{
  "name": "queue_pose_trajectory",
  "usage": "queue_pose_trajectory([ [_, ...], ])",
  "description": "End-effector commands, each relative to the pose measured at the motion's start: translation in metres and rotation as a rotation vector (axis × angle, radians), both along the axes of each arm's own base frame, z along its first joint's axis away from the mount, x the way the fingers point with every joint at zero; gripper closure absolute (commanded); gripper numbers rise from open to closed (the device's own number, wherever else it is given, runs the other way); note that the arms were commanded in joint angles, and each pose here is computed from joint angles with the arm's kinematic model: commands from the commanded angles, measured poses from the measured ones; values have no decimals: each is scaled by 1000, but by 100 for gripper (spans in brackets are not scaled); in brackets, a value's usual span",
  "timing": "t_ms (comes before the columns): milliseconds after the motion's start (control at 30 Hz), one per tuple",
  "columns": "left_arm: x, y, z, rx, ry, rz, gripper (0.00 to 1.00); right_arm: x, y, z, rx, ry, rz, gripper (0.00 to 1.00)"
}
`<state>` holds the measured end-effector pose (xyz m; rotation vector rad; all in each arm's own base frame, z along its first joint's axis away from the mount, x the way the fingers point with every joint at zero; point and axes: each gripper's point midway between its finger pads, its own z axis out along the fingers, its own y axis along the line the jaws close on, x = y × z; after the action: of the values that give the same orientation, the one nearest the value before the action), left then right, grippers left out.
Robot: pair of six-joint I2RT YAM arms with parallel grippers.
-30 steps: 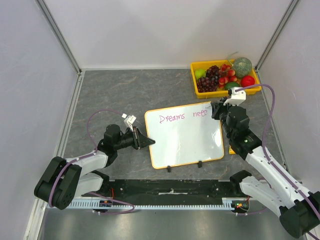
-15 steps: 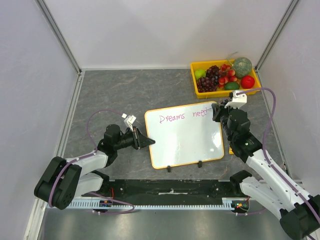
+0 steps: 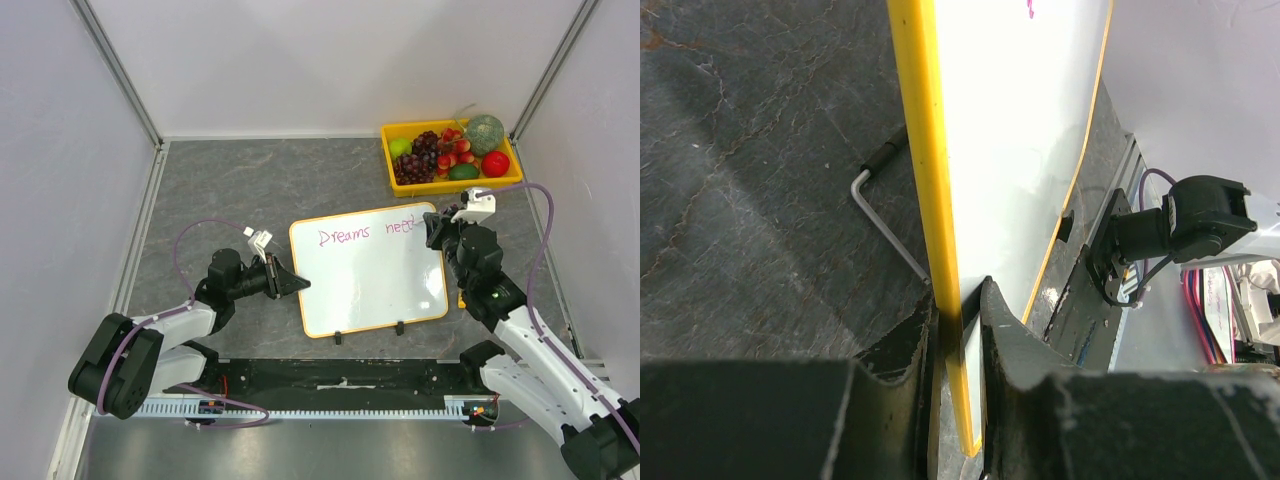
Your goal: Write a sentence on the whiteboard
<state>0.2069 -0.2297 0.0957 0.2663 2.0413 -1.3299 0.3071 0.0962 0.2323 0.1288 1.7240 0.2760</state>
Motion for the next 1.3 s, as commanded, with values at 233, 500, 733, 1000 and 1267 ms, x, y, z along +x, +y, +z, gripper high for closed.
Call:
queue_pose_trajectory([
  [233,7,9,-19,92,-30,36,98,-10,-3,-17,-6,51,9,100],
  [500,7,9,-18,90,-33,37,98,-15,-8,-14,-8,44,-5,100],
  [733,7,9,-18,90,-33,37,98,-18,-9,10,24,-2,-6,100],
  [1000,7,9,-19,92,-30,38,98,-35,-12,55,84,-99,17,100],
  [1267,7,9,-18,90,-32,37,98,-51,-10,55,99,-98,65,100],
])
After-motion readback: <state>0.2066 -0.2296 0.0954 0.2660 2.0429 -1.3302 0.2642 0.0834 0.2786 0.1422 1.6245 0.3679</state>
